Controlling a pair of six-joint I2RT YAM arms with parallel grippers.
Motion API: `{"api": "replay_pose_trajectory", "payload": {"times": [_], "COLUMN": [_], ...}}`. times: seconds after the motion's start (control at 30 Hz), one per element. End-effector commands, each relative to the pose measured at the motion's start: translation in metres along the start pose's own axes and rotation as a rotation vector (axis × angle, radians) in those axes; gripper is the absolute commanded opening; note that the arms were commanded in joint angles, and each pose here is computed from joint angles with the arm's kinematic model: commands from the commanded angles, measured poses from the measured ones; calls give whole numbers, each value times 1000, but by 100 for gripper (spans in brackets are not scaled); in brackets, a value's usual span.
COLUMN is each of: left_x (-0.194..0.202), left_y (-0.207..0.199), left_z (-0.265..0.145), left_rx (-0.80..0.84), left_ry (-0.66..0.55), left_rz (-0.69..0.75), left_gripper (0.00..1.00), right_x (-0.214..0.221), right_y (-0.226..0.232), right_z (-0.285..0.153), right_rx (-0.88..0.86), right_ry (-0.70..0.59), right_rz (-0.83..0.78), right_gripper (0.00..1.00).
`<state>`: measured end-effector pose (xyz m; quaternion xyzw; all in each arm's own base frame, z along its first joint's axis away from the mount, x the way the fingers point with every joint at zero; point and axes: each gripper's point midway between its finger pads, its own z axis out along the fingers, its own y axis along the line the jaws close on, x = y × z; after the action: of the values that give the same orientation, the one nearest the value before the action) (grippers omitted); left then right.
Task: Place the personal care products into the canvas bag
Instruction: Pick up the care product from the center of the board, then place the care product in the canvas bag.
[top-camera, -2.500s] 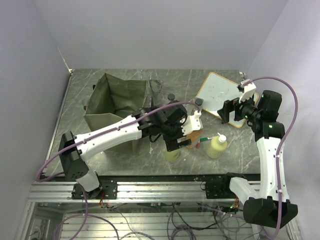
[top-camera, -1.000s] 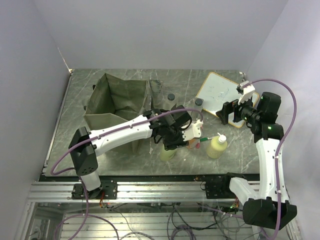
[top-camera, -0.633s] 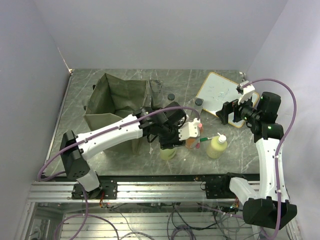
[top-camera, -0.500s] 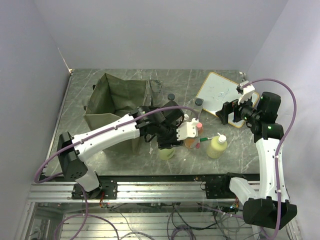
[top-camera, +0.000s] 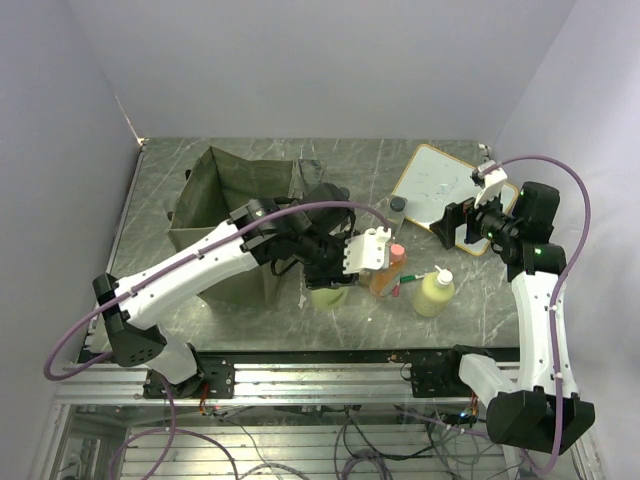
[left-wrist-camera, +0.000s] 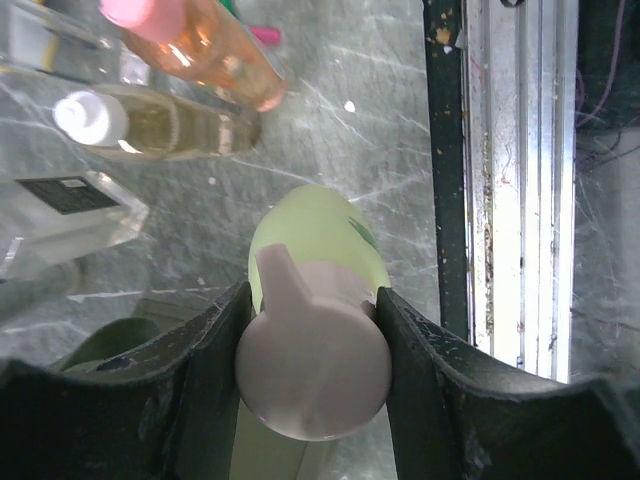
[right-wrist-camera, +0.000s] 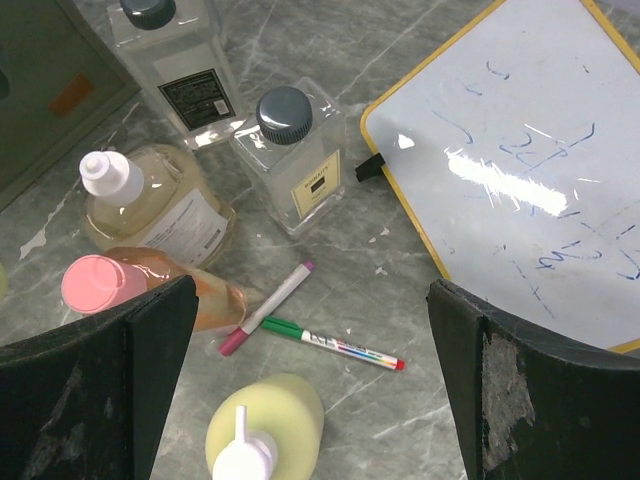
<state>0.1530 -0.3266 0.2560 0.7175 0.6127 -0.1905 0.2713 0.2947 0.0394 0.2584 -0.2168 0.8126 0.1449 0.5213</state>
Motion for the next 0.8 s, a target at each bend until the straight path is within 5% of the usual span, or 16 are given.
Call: {"api": "replay_pose_trajectory", "payload": {"times": [0.0, 0.77], "left_x": [-46, -98], "left_y": [18, 89], "left_z": [-61, -199], "left_rx": [-117, -522], "left_ry": [-189, -471], "left_rz": [90, -168], "left_gripper": [7, 7], "right_x": [-10, -5], "right_y": [-4, -6], "right_z": [0, 4], "right_rx": [1, 0], "right_ry": [-20, -15], "right_rz": [-20, -18], "right_gripper": [100, 100]}}
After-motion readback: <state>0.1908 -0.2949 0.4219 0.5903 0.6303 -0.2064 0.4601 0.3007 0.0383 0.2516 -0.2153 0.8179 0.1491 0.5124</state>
